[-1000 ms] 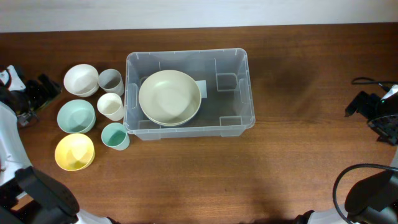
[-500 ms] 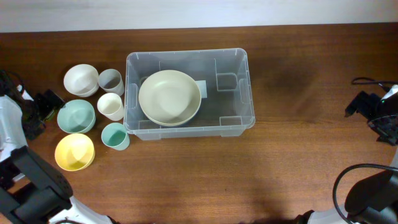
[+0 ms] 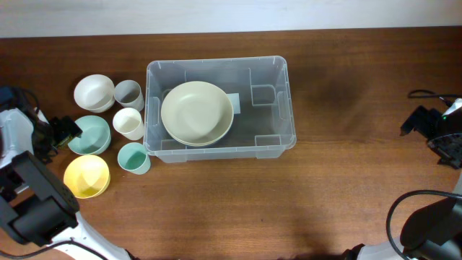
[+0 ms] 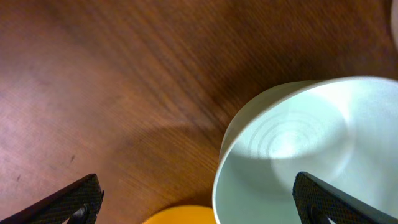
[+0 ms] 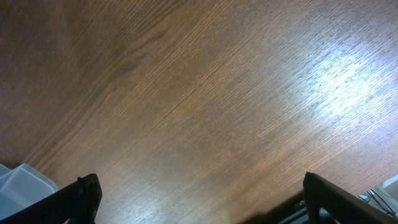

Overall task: Pack container
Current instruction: 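Move the left gripper to the mint-green bowl at left, then grasp the mint-green bowl rim with the left gripper and lift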

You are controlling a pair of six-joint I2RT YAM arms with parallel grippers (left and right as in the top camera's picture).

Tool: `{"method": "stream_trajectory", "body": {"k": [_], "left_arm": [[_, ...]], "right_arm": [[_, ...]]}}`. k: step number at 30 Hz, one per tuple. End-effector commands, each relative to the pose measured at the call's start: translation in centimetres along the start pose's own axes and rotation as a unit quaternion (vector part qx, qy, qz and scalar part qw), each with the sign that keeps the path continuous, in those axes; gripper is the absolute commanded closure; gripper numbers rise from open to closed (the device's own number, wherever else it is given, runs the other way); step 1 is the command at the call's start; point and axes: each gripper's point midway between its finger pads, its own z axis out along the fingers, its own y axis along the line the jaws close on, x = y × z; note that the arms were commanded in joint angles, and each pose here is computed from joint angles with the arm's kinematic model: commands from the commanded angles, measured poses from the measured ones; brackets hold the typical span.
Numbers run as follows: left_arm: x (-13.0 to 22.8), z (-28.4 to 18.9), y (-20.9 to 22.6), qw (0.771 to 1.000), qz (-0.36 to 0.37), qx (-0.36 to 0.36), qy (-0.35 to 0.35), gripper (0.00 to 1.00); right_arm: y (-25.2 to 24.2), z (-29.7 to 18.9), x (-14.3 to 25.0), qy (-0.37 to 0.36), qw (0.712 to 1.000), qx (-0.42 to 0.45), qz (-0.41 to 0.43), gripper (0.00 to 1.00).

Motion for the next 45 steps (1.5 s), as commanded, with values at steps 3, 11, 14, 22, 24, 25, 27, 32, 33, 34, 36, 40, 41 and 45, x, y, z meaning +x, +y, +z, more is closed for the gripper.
{"method": "stream_trajectory", "body": {"k": [3, 11, 14, 22, 24, 25, 27, 32, 33, 34, 36, 40, 41, 45], "left_arm": [[-1.1, 0.3, -0.4, 0.997, 0.077, -0.001, -0.019, 0.01], [-1.3, 0.5, -0.6, 0.993, 0.119, -0.001, -0.024, 0.07], [-1.2, 0.5, -0.8, 0.991, 0.128, -0.001, -0.023, 0.07], [-0.6, 2.1, -2.3, 0.986, 0.167, 0.0, -0.008, 0.07], [-0.2, 3.1, -2.4, 0.986, 0.17, 0.0, 0.004, 0.07], [0.0, 3.7, -2.4, 0.985, 0.169, 0.0, 0.011, 0.06], [0.3, 4.5, -2.3, 0.985, 0.169, -0.001, 0.023, 0.06], [0.9, 5.7, -1.7, 0.985, 0.169, -0.012, 0.041, 0.06], [0.9, 5.7, -1.7, 0.985, 0.169, -0.013, 0.04, 0.06], [0.8, 5.6, -1.6, 0.985, 0.169, -0.017, 0.04, 0.06], [0.8, 5.6, -1.3, 0.984, 0.17, -0.024, 0.04, 0.06], [0.3, 5.5, -1.4, 0.985, 0.17, -0.024, 0.031, 0.18], [0.1, 5.4, -1.5, 0.985, 0.17, -0.024, 0.028, 0.22], [-0.6, 4.9, -1.5, 0.985, 0.169, -0.024, 0.02, 0.44]], "right_arm": [[-0.1, -0.4, 0.1, -0.006, 1.0, 0.0, -0.003, 0.01], [-0.1, -0.4, 0.1, -0.006, 1.0, 0.0, -0.003, 0.01], [-0.1, -0.4, 0.1, -0.006, 1.0, 0.0, -0.003, 0.01], [-0.1, -0.4, 0.1, -0.006, 1.0, 0.0, -0.002, 0.01], [-0.1, -0.4, 0.1, -0.006, 1.0, 0.0, -0.002, 0.01], [-0.1, -0.4, 0.1, -0.006, 1.0, 0.0, -0.003, 0.01], [-0.1, -0.4, 0.1, -0.006, 1.0, 0.0, -0.002, 0.01], [-0.1, -0.4, 0.1, -0.006, 1.0, 0.0, -0.003, 0.01], [-0.1, -0.4, 0.1, -0.006, 1.0, 0.0, -0.002, 0.01], [-0.1, -0.4, 0.1, -0.006, 1.0, 0.0, -0.002, 0.01], [-0.1, -0.4, 0.1, -0.006, 1.0, 0.0, -0.003, 0.01], [-0.1, -0.4, 0.1, -0.006, 1.0, 0.0, -0.002, 0.01], [-0.1, -0.4, 0.1, -0.006, 1.0, 0.0, -0.002, 0.01], [-0.1, -0.4, 0.1, -0.006, 1.0, 0.0, -0.003, 0.01]]}}
